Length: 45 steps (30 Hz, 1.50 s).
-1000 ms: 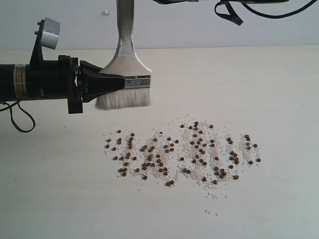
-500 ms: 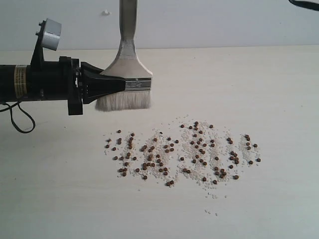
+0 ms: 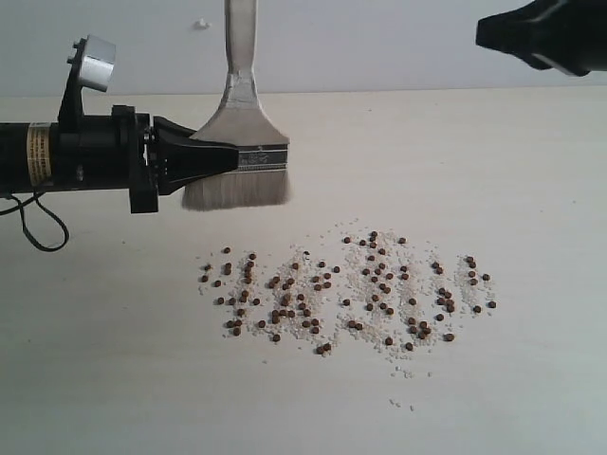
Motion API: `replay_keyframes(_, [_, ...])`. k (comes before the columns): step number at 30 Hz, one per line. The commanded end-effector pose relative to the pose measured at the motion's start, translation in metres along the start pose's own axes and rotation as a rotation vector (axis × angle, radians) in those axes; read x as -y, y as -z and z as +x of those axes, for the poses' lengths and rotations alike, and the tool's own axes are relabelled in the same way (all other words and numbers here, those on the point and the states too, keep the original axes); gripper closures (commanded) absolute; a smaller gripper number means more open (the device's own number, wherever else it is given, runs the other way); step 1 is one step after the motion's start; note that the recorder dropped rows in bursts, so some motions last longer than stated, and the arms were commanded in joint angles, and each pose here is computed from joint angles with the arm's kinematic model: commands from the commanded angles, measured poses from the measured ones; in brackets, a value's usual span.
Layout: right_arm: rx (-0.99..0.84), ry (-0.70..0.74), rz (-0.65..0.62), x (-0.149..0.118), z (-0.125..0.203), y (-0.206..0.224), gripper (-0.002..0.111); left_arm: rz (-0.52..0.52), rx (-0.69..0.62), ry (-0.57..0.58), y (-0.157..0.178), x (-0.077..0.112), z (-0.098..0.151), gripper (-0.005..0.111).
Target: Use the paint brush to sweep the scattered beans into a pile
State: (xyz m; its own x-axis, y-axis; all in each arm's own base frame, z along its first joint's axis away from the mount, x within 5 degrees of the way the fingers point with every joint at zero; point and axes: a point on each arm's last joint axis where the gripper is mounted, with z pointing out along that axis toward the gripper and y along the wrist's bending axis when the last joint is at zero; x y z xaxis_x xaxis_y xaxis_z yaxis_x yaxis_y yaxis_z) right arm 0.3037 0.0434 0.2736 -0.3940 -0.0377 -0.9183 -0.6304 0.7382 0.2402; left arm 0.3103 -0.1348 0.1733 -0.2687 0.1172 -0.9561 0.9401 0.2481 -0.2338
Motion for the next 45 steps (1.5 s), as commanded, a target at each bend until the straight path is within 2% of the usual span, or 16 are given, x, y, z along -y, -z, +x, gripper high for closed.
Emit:
replay_keyframes(1, [0.077,0.122,-0.353,-0.002,0.017,-0.004,0.108,-0.002,0.029,0.010,0.001,-0.001,-0.005,0.107])
replay_keyframes(4, [0.118,0.061,-0.355,0.004,0.025,-0.022,0.108,-0.001,0.028,0.009,0.001,0.000,-0.005,0.107])
replay_keyframes(8, [0.104,0.114,-0.385,0.003,0.032,-0.047,0.108,0.000,0.026,0.008,0.001,0.000,-0.005,0.107])
replay_keyframes(10, [0.081,0.054,-0.378,0.005,0.030,-0.054,0.108,0.001,0.025,0.008,0.001,0.000,-0.005,0.107])
replay_keyframes(15, [0.122,0.156,-0.452,0.000,0.020,-0.071,0.105,0.022,-0.001,-0.005,0.001,0.002,-0.003,0.107])
replay_keyframes(22, [0.134,0.224,-0.546,-0.024,0.008,-0.097,0.073,0.058,-0.041,-0.086,0.001,0.005,0.001,0.107])
replay_keyframes(23, [0.128,0.231,-0.573,-0.034,0.009,-0.101,0.061,0.063,-0.047,-0.098,0.001,0.005,0.002,0.107])
replay_keyframes(27, [0.120,0.238,-0.610,-0.047,0.011,-0.106,0.047,0.064,-0.047,-0.107,0.001,0.005,0.002,0.107])
replay_keyframes(30, [0.117,0.241,-0.623,-0.052,0.011,-0.108,0.045,0.064,-0.047,-0.118,0.001,0.005,0.002,0.107])
replay_keyframes(32, [0.099,0.184,-0.626,-0.052,0.011,-0.108,0.045,0.066,-0.048,-0.127,0.001,0.005,0.002,0.107])
replay_keyframes(45, [0.124,0.266,-0.691,-0.076,0.004,-0.117,0.043,0.070,-0.052,-0.140,0.001,0.006,0.002,0.107])
